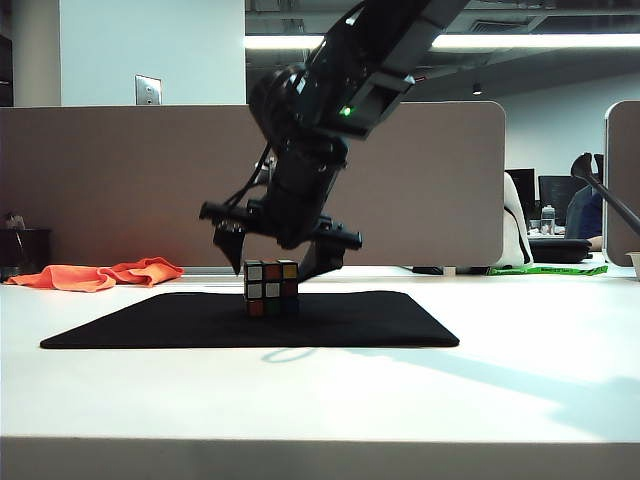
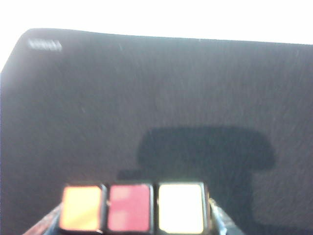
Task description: Pick up the cube on the right side of the mouse pad, then place it in the center of the mouse pad.
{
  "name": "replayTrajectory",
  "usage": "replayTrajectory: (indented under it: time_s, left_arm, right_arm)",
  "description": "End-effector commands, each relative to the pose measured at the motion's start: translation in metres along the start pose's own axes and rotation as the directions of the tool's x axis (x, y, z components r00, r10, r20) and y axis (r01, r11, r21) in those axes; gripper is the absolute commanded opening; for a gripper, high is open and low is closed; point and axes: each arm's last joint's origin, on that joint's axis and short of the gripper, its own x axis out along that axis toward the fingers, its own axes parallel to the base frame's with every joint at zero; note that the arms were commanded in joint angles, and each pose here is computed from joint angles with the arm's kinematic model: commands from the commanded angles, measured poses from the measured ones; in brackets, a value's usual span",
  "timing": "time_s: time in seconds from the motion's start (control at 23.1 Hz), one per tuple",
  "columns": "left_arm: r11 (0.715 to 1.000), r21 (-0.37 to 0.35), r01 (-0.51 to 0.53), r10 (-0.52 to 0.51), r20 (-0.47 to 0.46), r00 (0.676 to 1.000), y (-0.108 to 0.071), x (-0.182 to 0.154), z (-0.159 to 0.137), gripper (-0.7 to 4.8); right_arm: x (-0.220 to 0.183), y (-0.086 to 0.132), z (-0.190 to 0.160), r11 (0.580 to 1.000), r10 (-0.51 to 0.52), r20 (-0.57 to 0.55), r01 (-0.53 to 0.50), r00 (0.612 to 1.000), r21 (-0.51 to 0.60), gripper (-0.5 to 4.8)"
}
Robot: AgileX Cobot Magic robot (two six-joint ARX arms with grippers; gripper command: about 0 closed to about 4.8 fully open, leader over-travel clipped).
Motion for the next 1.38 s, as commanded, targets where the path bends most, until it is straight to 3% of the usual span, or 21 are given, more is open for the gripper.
replayTrajectory:
  time_s: [0.04, 0.22, 0.26, 0.3, 0.35, 0.43, 0.65, 0.82, 0.99, 1.17, 1.38]
  left_arm:
    - [1.000, 0.009, 0.005, -0.005, 0.011, 1.000, 0.000, 0.000, 0.002, -0.06]
    - [1.000, 0.007, 0.005, -0.005, 0.012, 1.000, 0.000, 0.000, 0.002, -0.06]
    - [1.000, 0.002, 0.003, -0.003, 0.012, 1.000, 0.000, 0.000, 0.002, -0.06]
    - [1.000, 0.003, -0.001, 0.001, 0.012, 1.000, 0.000, 0.000, 0.002, -0.06]
    - [1.000, 0.003, -0.012, 0.012, 0.012, 1.000, 0.000, 0.000, 0.002, -0.06]
    - [1.000, 0.002, -0.023, 0.023, 0.012, 1.000, 0.000, 0.000, 0.002, -0.06]
    - [1.000, 0.002, -0.027, 0.027, 0.012, 1.000, 0.001, 0.000, 0.002, -0.06]
    - [0.986, -0.063, -0.153, 0.154, 0.012, 0.988, 0.004, -0.001, 0.002, -0.06]
    - [0.985, -0.062, -0.160, 0.161, 0.012, 0.987, 0.004, -0.001, 0.002, -0.06]
    - [0.977, -0.063, -0.202, 0.203, 0.013, 0.979, 0.006, -0.001, 0.002, -0.06]
    - [0.954, -0.131, -0.269, 0.273, 0.013, 0.962, 0.008, -0.001, 0.002, -0.06]
  right_arm:
    - [-0.015, -0.001, 0.021, 1.000, 0.019, 0.075, -0.020, 0.997, 0.018, 3.78]
    - [-0.035, -0.012, 0.044, 1.000, 0.014, 0.134, -0.017, 0.991, 0.018, 3.76]
    - [-0.041, -0.016, 0.052, 1.000, 0.013, 0.155, -0.011, 0.988, -0.017, 3.48]
    - [-0.048, -0.020, 0.059, 0.999, 0.010, 0.171, -0.003, 0.985, -0.042, 3.03]
    - [-0.056, -0.024, 0.067, 0.997, 0.007, 0.193, 0.008, 0.981, -0.073, 2.15]
    - [-0.075, -0.033, 0.083, 0.994, 0.001, 0.235, 0.024, 0.972, -0.103, -0.08]
    - [-0.114, -0.049, 0.104, 0.981, -0.054, 0.255, 0.099, 0.965, -0.167, -0.06]
    - [-0.143, -0.069, 0.115, 0.977, -0.094, 0.241, 0.136, 0.966, -0.167, -0.06]
    - [-0.172, -0.086, 0.115, 0.967, -0.095, 0.298, 0.159, 0.950, -0.200, -0.06]
    - [-0.200, -0.111, 0.093, 0.968, -0.121, 0.351, 0.189, 0.929, -0.166, -0.06]
    - [-0.238, -0.145, 0.029, 0.976, -0.085, 0.409, 0.158, 0.909, -0.148, -0.06]
